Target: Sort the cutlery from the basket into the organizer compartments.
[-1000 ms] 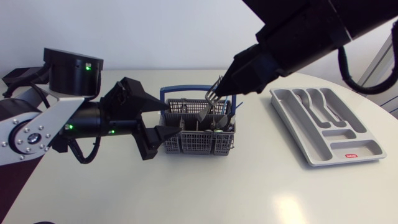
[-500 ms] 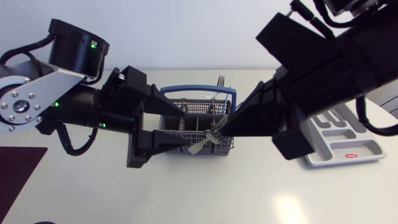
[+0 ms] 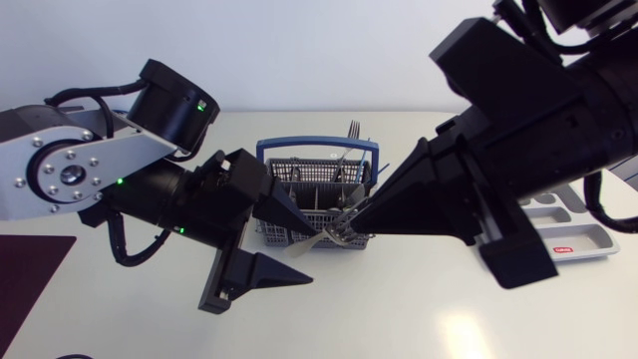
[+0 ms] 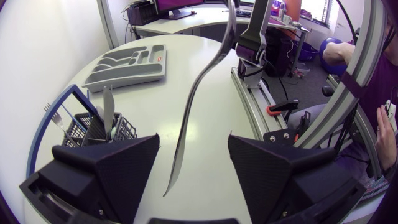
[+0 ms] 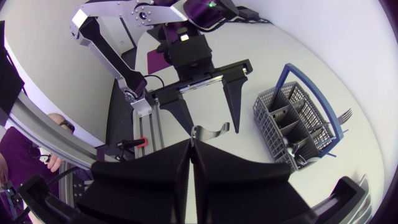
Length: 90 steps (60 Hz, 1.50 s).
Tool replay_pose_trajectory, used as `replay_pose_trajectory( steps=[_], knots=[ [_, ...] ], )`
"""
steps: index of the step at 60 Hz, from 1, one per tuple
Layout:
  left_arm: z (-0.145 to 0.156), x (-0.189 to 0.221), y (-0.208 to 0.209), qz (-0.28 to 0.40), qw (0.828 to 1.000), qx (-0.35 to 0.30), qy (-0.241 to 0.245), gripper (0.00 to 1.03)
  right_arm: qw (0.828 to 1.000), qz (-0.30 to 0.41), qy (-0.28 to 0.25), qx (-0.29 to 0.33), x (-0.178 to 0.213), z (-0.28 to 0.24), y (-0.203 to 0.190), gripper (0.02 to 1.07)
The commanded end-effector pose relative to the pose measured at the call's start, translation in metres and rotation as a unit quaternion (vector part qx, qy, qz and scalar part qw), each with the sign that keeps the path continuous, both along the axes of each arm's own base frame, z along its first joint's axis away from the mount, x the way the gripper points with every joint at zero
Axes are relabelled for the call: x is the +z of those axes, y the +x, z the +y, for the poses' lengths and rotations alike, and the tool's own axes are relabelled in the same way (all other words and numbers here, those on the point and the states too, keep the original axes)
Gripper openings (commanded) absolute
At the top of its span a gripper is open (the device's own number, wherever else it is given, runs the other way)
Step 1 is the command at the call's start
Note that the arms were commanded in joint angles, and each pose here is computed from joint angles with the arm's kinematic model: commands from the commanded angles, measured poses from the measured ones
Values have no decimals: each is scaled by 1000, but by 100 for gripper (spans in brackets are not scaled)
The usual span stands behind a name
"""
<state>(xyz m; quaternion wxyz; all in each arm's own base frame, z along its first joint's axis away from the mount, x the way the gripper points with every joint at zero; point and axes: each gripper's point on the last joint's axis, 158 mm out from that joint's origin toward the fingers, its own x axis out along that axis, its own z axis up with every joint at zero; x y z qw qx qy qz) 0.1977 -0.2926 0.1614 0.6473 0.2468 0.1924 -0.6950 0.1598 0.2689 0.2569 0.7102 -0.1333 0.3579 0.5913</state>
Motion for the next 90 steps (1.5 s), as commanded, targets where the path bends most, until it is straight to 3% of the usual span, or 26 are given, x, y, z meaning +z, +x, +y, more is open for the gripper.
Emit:
replay_pose_trajectory(
  steps=[1,10,21,44,51,67,78,79,83,90],
  knots=[
    [-6,6,0,-5,1000,-18,-8,64,1000,-4,7,15,-1,1,-7,8],
    [-7,2,-1,2,1000,-19,-6,53,1000,-2,9,19,-2,1,-9,8],
    [-7,4,2,6,1000,-18,-12,29,1000,-2,9,20,-4,0,-10,8],
    [-5,2,4,12,1000,-13,-13,15,1000,-10,9,21,-3,-4,-9,8],
    [-4,0,7,16,1000,-9,-12,4,1000,-10,9,21,-3,-4,-9,8],
    [-5,3,17,30,999,16,-18,4,1000,-24,20,3,1,-6,2,11],
    [-6,10,30,31,998,40,-33,4,998,-48,24,-21,6,-11,12,50],
    [-7,12,33,32,998,47,-38,4,997,-58,30,-30,10,-12,15,58],
    [-7,14,37,32,997,54,-42,4,996,-66,36,-43,15,-16,19,65],
    [-9,18,45,33,996,70,-52,4,994,-73,43,-65,18,-25,26,65]
  ],
)
